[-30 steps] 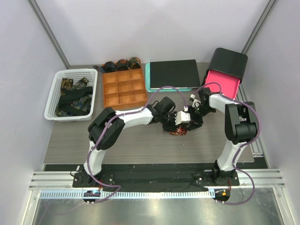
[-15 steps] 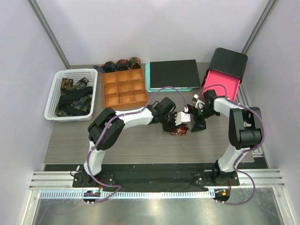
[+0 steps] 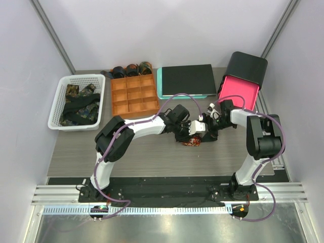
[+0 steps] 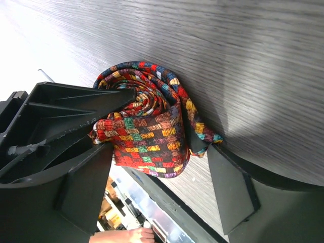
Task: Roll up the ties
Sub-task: Pick up the tie at the center of the board.
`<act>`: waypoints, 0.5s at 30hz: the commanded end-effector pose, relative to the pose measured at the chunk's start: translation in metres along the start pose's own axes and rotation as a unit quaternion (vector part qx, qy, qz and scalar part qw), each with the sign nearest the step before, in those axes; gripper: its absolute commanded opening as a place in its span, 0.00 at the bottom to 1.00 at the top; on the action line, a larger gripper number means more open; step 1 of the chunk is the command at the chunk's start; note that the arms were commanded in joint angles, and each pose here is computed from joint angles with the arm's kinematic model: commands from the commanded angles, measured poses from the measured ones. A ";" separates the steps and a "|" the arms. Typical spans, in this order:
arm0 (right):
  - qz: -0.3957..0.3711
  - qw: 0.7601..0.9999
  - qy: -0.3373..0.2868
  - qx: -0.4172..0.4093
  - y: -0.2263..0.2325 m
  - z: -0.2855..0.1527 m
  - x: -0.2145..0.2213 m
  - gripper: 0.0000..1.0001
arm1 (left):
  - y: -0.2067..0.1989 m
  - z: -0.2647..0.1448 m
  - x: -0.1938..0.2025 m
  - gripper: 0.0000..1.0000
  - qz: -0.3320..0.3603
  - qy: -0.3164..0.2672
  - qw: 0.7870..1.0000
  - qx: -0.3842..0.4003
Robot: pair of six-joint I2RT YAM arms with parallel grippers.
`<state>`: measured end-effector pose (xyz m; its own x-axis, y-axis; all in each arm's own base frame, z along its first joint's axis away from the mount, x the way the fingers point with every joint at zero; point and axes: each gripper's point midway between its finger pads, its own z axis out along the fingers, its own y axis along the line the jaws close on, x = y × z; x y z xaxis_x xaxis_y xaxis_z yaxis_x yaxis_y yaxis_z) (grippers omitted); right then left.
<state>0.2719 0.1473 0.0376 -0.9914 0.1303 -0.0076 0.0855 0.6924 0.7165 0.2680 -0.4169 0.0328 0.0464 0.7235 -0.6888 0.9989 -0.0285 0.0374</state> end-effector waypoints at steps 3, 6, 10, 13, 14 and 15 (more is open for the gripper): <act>-0.019 0.999 -0.012 0.026 -0.023 0.018 0.000 0.68 | -0.018 0.011 0.049 0.06 -0.030 0.081 0.996 0.026; -0.026 0.999 -0.021 0.023 -0.020 0.017 -0.002 0.57 | -0.019 0.011 0.051 0.06 -0.031 0.083 0.996 0.027; -0.034 0.999 -0.032 0.020 -0.016 0.014 -0.004 0.32 | -0.018 0.011 0.052 0.06 -0.033 0.085 0.996 0.025; -0.032 0.999 -0.036 0.018 -0.014 0.013 -0.005 0.11 | -0.017 0.011 0.049 0.07 -0.044 0.081 0.995 0.024; -0.033 0.999 -0.038 0.018 -0.013 0.012 -0.006 0.01 | -0.016 0.010 0.048 0.08 -0.051 0.080 0.995 0.023; -0.030 0.999 -0.040 0.017 -0.012 0.011 -0.006 0.01 | -0.014 0.009 0.046 0.11 -0.056 0.077 0.995 0.021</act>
<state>0.2739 0.1589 0.0422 -0.9899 0.1346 -0.0448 0.0507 0.6302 0.7748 0.2696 -0.4154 0.0311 0.0370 0.7348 -0.6773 0.9992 -0.0170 0.0362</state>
